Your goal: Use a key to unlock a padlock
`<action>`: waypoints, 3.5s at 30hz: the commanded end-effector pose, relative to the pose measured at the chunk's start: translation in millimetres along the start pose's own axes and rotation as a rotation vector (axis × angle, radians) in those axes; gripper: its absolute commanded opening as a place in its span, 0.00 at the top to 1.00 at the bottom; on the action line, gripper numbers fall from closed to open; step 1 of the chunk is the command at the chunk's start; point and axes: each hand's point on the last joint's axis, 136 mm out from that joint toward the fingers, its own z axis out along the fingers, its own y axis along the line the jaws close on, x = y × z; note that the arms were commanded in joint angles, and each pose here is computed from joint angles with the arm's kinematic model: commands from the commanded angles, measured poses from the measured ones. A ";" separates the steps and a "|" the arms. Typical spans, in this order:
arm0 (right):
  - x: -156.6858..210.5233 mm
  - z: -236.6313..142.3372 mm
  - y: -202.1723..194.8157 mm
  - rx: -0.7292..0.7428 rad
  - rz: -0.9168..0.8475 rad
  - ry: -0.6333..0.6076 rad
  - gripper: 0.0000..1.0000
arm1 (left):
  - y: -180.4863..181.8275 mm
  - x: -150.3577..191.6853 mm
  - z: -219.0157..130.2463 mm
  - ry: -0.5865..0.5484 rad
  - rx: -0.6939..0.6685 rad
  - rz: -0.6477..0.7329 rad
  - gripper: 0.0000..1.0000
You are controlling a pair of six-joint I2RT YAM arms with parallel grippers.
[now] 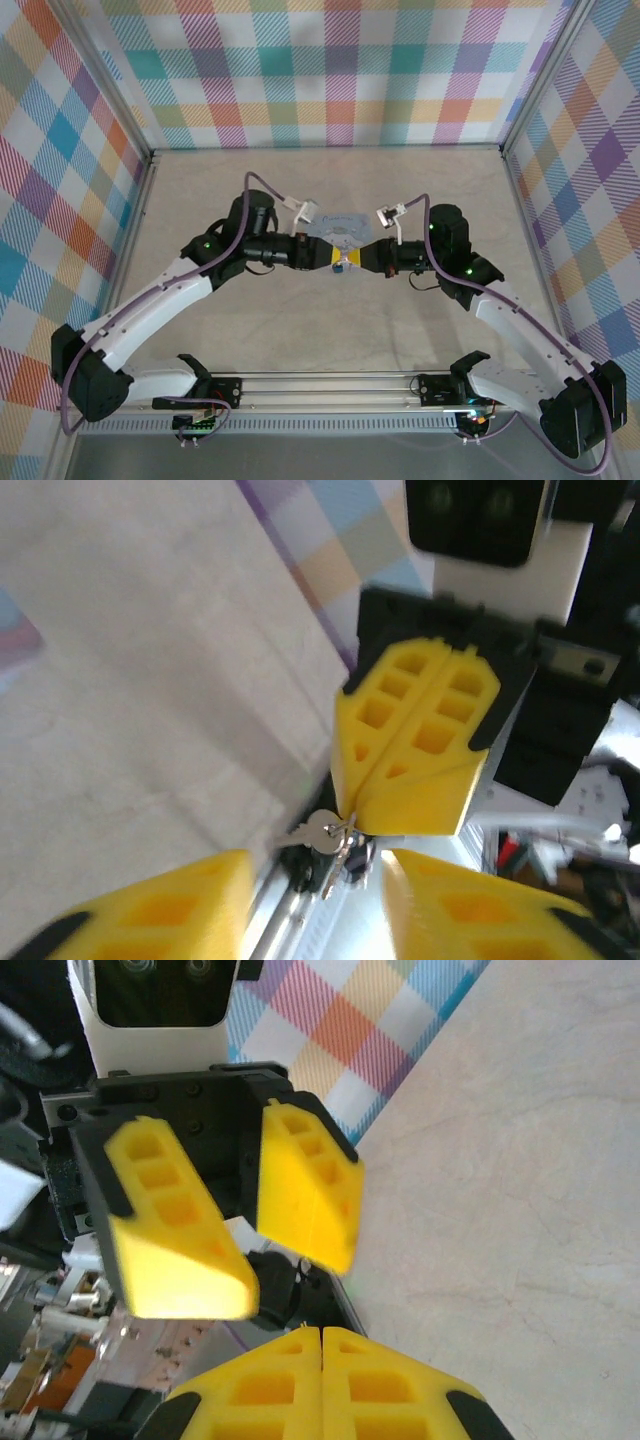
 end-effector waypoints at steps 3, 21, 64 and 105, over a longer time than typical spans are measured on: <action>-32.7 -5.6 4.0 0.023 -0.026 -0.179 1.00 | 2.5 -39.5 -32.4 -0.293 -0.021 -0.052 0.48; -49.1 -10.6 2.0 -0.016 0.032 -0.438 1.00 | -6.9 -65.5 -20.6 -0.466 0.178 -0.144 0.36; -49.0 4.3 -4.4 -0.022 0.079 -0.500 1.00 | -27.4 -61.5 4.0 -0.425 0.240 -0.105 0.97; -21.0 12.8 -6.7 -0.067 0.004 -0.263 0.66 | -4.9 -28.8 -0.4 -0.205 0.081 -0.036 1.00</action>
